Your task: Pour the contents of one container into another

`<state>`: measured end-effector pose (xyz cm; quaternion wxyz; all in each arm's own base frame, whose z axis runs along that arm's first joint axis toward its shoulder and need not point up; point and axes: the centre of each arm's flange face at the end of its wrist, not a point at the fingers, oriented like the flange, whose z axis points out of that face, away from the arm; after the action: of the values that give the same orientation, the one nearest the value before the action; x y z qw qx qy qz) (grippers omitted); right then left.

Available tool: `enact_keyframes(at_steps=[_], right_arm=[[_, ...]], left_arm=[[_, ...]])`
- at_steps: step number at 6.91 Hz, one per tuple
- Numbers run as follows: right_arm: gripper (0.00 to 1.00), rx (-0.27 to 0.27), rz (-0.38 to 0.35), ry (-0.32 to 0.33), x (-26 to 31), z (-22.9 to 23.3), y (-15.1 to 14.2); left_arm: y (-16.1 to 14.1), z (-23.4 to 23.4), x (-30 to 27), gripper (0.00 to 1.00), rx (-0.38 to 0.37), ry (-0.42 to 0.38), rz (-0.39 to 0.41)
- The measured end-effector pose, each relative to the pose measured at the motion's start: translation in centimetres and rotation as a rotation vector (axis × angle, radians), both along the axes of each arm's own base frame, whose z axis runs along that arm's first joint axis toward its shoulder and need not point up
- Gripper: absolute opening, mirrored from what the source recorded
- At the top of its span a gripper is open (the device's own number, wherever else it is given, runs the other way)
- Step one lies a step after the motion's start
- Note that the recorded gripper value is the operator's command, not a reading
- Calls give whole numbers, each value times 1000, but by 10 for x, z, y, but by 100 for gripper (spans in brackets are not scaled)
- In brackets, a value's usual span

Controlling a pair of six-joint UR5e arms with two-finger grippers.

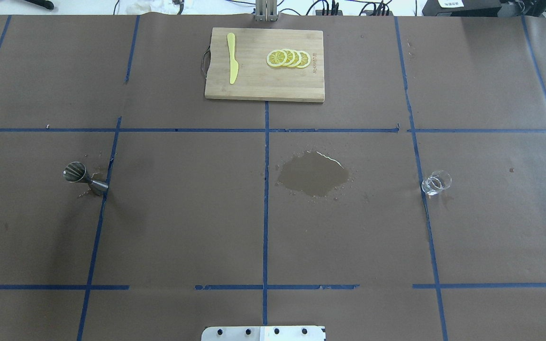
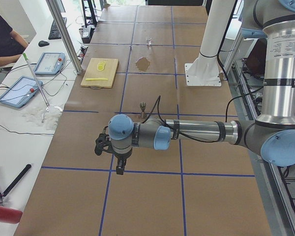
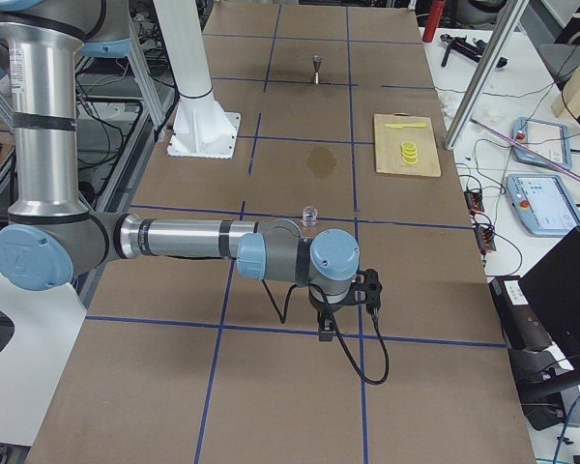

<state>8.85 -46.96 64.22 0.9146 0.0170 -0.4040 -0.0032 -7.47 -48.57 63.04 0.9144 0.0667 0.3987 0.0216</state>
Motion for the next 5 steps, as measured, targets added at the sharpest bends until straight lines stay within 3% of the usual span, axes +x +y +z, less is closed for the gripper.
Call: enact_keyframes(at_steps=[2,5], right_arm=[[100,7,0,-3,0,-4,-1],[100,32,1,-11,-1,-16,-6]], left_arm=[[-6,-17,0,100,40,-2,3],[-53,-129,0,100,258,-10,2]])
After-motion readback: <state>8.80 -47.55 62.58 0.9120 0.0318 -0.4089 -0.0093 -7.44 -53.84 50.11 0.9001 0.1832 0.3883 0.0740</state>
